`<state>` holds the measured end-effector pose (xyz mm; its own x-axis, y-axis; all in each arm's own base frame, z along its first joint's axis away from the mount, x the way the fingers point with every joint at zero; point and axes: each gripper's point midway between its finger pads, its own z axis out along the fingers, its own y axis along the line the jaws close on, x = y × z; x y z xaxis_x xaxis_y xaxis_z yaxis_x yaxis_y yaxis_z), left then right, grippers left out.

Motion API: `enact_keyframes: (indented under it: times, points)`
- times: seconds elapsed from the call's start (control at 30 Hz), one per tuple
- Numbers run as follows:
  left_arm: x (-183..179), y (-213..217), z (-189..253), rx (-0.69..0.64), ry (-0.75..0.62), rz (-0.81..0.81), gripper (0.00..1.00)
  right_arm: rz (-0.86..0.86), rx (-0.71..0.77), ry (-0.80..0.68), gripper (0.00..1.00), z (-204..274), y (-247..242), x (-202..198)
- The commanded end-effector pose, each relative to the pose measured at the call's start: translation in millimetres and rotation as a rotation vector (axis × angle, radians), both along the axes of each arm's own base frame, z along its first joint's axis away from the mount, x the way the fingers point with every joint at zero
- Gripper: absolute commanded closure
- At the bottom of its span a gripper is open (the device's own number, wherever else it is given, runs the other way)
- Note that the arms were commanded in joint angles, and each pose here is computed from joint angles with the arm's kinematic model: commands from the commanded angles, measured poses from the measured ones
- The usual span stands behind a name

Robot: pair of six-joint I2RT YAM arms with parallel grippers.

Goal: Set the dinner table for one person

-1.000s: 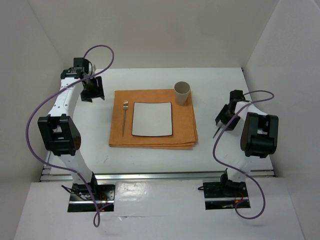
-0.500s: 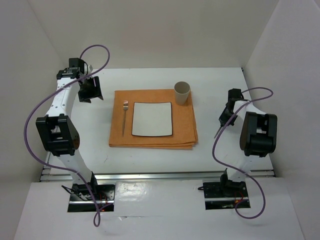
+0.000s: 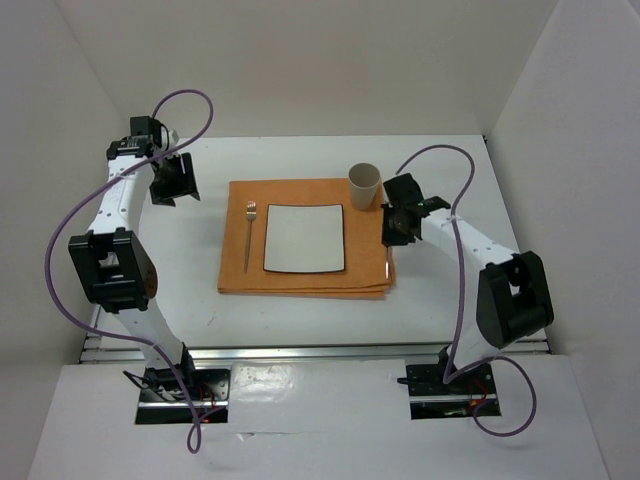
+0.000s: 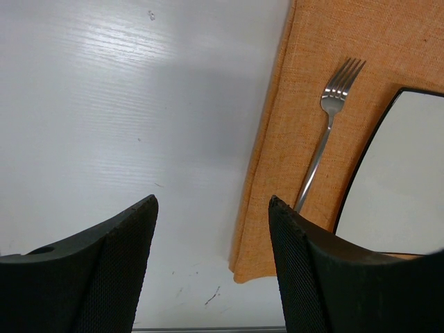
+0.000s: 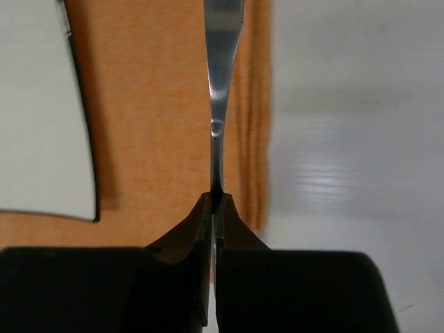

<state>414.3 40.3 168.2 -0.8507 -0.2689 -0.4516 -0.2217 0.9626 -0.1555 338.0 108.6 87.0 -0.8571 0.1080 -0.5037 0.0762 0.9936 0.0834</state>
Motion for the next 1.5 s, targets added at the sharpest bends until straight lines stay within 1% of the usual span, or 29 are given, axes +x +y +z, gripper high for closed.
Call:
enact_keyframes:
  times: [0.0, 0.07, 0.2, 0.27, 0.33, 0.4, 0.43, 0.57, 0.63, 0.67, 0.93, 1.0, 1.2, 1.33, 1.47]
  points:
    - [-3.7, 2.2, 15.9, 0.009, -0.037, -0.012, 0.28, 0.094, 0.091, 0.003, 1.0, 12.3, 24.6, -14.1]
    - [-3.6, 0.6, 16.1, 0.001, -0.039, -0.017, 0.28, 0.117, 0.109, 0.029, 1.0, 6.7, 37.0, -16.2]
    - [-3.6, 0.6, 16.1, 0.001, -0.039, -0.017, 0.28, 0.148, 0.12, 0.053, 1.0, 1.1, 52.8, -8.0]
    - [-3.6, 0.6, 16.1, 0.001, -0.039, -0.017, 0.28, 0.163, 0.104, 0.086, 1.0, -9.1, 56.6, -7.0]
    - [-3.5, 1.0, 13.2, 0.005, -0.038, -0.025, 0.28, 0.177, 0.112, 0.087, 1.0, -8.9, 64.7, -1.1]
    - [-3.5, 1.0, 13.2, 0.005, -0.038, -0.025, 0.28, 0.182, 0.091, 0.133, 1.0, -21.3, 69.4, -7.3]
    - [-3.5, 1.0, 13.2, 0.005, -0.038, -0.025, 0.28, 0.183, 0.092, 0.129, 1.0, -20.3, 71.0, -3.9]
    - [-3.5, 1.0, 13.2, 0.005, -0.038, -0.025, 0.28, 0.164, 0.073, 0.142, 1.0, -32.4, 71.1, 3.5]
    - [-3.5, 1.0, 13.2, 0.005, -0.038, -0.025, 0.28, 0.157, 0.085, 0.123, 1.0, -26.3, 75.3, 11.7]
    - [-3.4, -0.6, 13.4, -0.003, -0.039, -0.029, 0.28, 0.156, 0.076, 0.146, 1.0, -35.3, 74.7, 10.4]
    - [-3.4, -0.6, 13.4, -0.003, -0.039, -0.029, 0.28, 0.134, 0.053, 0.145, 1.0, -43.4, 76.3, 24.8]
    - [-3.7, 3.1, 13.4, -0.003, -0.039, -0.02, 0.28, 0.133, 0.044, 0.167, 1.0, -52.2, 75.6, 23.3]
    - [-3.8, 3.5, 13.4, 0.002, -0.039, -0.028, 0.28, 0.106, 0.037, 0.154, 1.0, -53.1, 73.5, 36.1]
    - [-3.8, 3.5, 13.4, 0.002, -0.039, -0.028, 0.28, 0.097, 0.045, 0.146, 1.0, -50.3, 75.2, 38.9]
    - [-3.8, 3.5, 13.4, 0.002, -0.039, -0.028, 0.28, 0.092, 0.051, 0.163, 1.0, -55.9, 71.0, 25.0]
